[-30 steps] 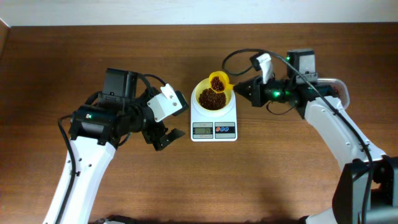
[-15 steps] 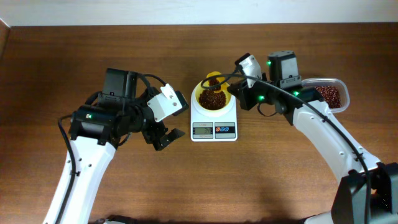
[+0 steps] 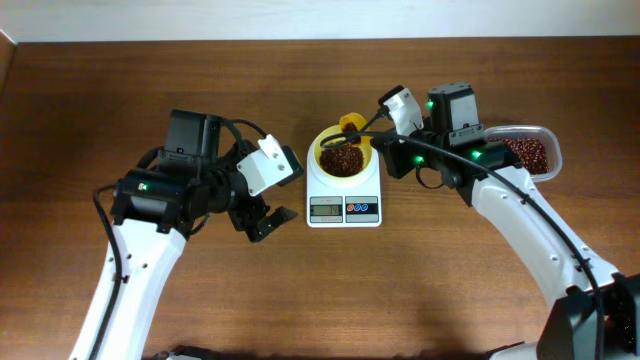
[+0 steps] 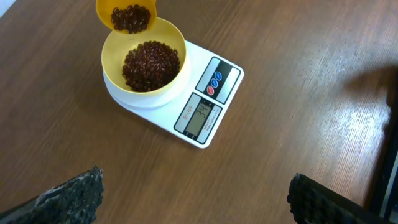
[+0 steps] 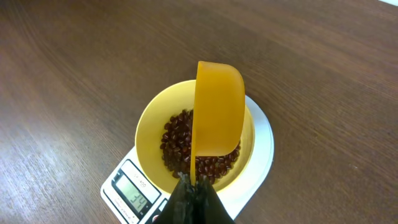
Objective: Scoop item into bowl and weigh 50g on scale
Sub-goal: 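Tip the scoop with the right gripper to pour beans into the bowl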
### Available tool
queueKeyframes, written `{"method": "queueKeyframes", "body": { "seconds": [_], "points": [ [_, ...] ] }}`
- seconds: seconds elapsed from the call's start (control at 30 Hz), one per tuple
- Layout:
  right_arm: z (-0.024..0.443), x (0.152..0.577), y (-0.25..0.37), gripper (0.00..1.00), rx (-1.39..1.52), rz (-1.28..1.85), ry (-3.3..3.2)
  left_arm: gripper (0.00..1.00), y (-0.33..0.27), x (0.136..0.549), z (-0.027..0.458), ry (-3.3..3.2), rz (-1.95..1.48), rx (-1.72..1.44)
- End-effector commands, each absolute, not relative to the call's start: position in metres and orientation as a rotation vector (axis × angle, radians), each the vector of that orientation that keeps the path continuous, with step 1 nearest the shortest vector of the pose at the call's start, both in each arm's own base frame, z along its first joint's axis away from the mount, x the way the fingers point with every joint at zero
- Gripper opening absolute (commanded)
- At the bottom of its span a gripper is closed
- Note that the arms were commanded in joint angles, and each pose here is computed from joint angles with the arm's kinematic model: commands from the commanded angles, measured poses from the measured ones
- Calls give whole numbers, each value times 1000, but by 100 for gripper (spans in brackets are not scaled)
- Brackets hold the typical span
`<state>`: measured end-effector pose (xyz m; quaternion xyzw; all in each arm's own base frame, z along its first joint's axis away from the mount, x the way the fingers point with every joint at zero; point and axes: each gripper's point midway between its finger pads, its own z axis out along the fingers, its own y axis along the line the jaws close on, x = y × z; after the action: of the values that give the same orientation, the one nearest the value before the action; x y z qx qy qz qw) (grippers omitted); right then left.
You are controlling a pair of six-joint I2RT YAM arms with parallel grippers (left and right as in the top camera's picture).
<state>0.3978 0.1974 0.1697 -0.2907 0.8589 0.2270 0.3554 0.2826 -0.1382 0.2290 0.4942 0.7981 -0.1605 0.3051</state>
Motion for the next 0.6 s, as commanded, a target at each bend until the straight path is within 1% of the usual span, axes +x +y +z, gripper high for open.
{"method": "queueKeyframes", "body": {
  "seconds": [0.0, 0.1, 0.57],
  "points": [
    [186, 390, 206, 4, -789, 569, 2176, 99, -141, 280, 227, 2120, -457, 1300],
    [185, 387, 211, 4, -825, 569, 2169, 99, -141, 280, 227, 2119, -457, 1301],
    [186, 392, 208, 4, -815, 534, 2160, 99, -141, 280, 227, 2119, -457, 1301]
  ]
}}
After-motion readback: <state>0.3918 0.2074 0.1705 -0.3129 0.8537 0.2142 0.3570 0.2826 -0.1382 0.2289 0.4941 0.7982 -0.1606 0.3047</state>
